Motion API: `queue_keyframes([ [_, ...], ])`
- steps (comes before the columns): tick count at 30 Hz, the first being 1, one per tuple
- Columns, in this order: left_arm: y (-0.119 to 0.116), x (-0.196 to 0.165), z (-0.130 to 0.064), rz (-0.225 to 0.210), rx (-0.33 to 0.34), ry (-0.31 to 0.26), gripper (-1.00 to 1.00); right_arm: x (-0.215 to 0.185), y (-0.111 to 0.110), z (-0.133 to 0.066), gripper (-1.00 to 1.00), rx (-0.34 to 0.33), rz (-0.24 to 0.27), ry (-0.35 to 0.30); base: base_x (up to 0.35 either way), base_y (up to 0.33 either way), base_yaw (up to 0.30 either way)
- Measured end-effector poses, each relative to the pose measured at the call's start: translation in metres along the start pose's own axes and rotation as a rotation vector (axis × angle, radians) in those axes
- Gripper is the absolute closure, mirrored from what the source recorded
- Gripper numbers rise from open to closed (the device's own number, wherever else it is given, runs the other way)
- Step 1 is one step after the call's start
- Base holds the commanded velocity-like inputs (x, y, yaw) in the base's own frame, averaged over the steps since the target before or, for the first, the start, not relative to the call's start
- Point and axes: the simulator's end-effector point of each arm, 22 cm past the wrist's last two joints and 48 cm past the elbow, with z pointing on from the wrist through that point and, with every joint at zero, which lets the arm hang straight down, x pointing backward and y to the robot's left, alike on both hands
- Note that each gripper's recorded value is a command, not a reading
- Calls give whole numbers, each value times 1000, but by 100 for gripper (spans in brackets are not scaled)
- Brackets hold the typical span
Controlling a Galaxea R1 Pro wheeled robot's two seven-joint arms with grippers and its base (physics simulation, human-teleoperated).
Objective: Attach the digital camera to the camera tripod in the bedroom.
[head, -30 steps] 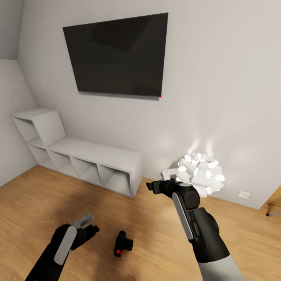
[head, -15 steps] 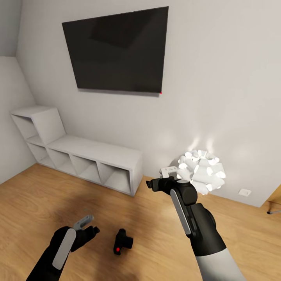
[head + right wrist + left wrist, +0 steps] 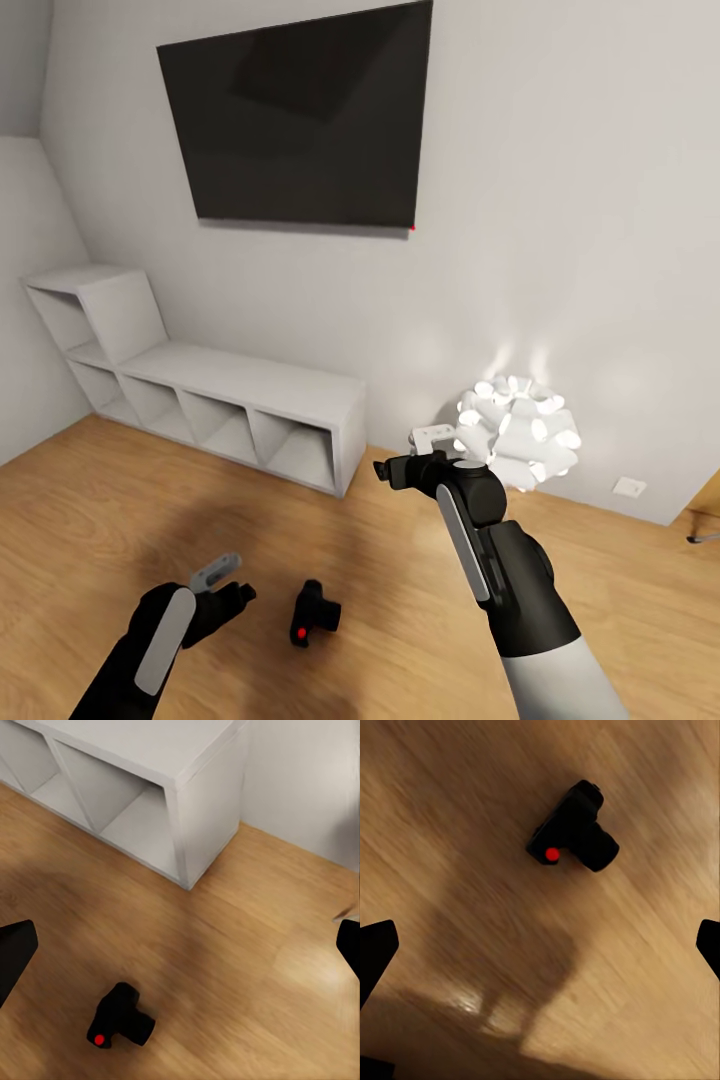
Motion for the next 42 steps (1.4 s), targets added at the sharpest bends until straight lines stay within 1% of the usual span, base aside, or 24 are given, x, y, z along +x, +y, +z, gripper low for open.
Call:
queue_keyframes([
  [7,2,10,14,3,2,7,-100,13,0,6,-100,0,-1,-1,0,0,0],
  [19,16,27,38,3,-6,19,-100,37,-3,17,-100,3,-3,-1,0,0,0],
  [25,19,28,46,6,-1,11,-100,50,-3,22,-100,4,-4,2,0,0,0],
  [28,12,15,41,21,18,-13,-100,53,-5,21,-100,6,-1,-4,0,0,0],
  [29,8,11,38,31,25,-15,-100,53,-6,20,-100,7,0,-6,0,0,0],
  [30,9,12,39,32,25,-14,-100,55,-6,21,-100,7,1,-6,0,0,0],
  [32,0,3,33,56,38,-14,-100,57,-6,16,-100,7,2,-1,0,0,0],
  [33,1,4,35,57,38,-14,-100,59,-6,17,-100,7,2,-1,0,0,0],
  [34,-3,-2,32,68,42,-14,-100,60,-7,15,-100,8,3,2,0,0,0],
  [37,-11,-15,27,90,49,-20,-100,59,-7,12,-100,8,3,-17,0,0,0],
  [42,-13,-19,30,103,53,-22,-100,64,-5,13,-100,5,0,-32,0,0,0],
])
